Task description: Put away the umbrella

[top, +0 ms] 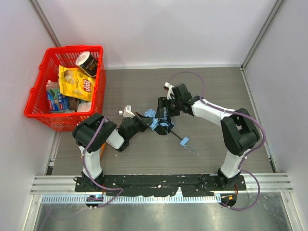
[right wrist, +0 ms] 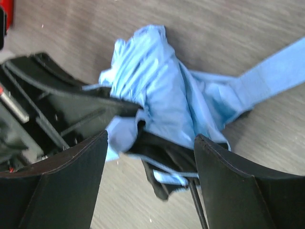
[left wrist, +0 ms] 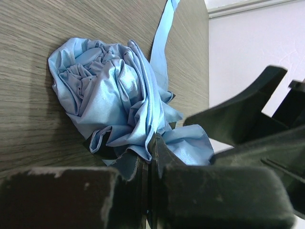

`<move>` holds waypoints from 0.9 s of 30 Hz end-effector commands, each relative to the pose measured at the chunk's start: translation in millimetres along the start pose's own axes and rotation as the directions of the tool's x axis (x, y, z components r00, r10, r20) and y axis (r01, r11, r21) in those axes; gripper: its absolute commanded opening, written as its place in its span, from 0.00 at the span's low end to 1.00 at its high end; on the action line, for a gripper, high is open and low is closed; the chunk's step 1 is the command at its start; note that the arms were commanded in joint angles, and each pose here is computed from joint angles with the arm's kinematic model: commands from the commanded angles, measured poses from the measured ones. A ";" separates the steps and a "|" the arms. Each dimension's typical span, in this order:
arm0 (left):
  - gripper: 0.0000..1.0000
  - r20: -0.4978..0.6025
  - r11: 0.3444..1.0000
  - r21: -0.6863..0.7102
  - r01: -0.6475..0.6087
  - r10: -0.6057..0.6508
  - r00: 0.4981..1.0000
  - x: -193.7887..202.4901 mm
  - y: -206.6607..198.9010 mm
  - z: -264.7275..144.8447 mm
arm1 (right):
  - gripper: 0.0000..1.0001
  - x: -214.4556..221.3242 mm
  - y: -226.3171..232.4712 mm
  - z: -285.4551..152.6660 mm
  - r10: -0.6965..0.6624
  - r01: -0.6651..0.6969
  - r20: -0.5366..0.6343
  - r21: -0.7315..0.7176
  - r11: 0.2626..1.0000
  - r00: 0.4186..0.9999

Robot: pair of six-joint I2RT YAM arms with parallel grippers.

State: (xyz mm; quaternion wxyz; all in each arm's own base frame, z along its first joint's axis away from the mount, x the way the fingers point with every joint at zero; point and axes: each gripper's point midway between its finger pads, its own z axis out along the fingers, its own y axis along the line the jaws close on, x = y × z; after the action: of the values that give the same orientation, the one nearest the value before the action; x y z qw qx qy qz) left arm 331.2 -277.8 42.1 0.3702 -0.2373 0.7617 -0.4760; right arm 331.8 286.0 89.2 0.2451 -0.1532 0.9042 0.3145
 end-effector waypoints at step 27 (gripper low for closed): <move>0.25 -0.283 0.915 -0.376 -0.143 0.033 0.958 58.0 119.3 -62.5 | 0.24 70.8 -66.7 47.2 -0.125 0.121 -0.014 0.380 0.917 0.992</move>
State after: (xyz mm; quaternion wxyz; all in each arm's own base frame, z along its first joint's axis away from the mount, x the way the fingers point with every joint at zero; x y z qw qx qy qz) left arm 322.9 -277.3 38.2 0.3612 -0.2185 0.7778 -0.4658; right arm 350.9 299.0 50.3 0.3620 -0.1487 0.9006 0.1894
